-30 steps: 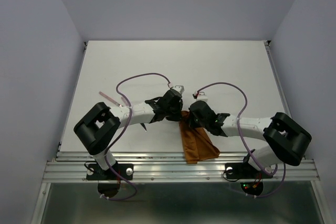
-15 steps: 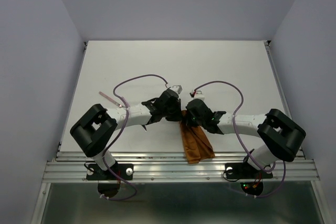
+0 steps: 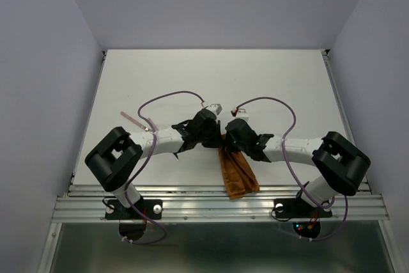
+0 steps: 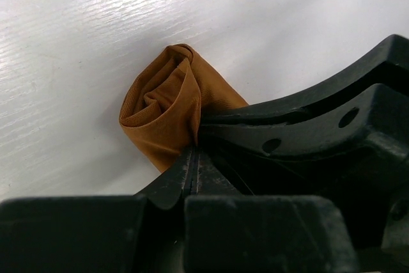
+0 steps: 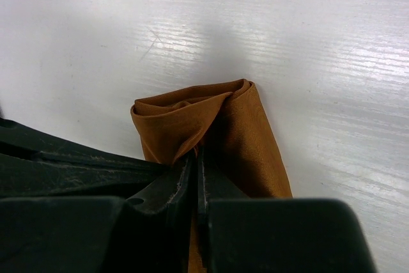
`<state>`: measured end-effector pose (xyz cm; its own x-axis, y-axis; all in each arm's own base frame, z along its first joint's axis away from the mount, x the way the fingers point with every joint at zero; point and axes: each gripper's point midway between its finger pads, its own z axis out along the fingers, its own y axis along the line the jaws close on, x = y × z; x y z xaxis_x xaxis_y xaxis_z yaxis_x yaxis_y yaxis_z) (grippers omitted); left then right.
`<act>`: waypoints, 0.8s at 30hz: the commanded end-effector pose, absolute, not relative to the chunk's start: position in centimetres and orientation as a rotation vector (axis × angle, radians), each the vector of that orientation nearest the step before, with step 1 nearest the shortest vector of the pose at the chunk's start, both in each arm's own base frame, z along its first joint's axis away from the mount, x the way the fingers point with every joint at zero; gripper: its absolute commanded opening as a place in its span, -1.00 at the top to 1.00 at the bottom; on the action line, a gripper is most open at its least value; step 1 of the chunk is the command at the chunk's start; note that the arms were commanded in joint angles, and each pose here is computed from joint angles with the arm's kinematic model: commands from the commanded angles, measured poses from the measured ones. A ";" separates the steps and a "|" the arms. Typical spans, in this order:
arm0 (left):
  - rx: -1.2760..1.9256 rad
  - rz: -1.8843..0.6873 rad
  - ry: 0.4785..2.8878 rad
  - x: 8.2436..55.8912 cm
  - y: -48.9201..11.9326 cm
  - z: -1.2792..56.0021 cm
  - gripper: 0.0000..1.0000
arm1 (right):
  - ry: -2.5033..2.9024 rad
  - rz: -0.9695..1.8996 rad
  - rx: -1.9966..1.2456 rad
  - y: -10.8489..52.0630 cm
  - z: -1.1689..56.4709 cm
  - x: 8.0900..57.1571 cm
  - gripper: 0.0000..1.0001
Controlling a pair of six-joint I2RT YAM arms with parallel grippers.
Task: Fold the napkin into a case and place the utensils inside
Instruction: Stuff the top corner of the smaller-rectangle-folded napkin at the center of the board.
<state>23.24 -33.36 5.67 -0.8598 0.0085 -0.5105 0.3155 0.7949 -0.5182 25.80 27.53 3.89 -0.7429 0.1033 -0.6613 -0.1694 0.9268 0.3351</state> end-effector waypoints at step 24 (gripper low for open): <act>0.365 -0.977 2.395 22.8 -34.7 9.2 1.00 | 2.237 0.510 -0.014 29.9 5.2 29.6 0.98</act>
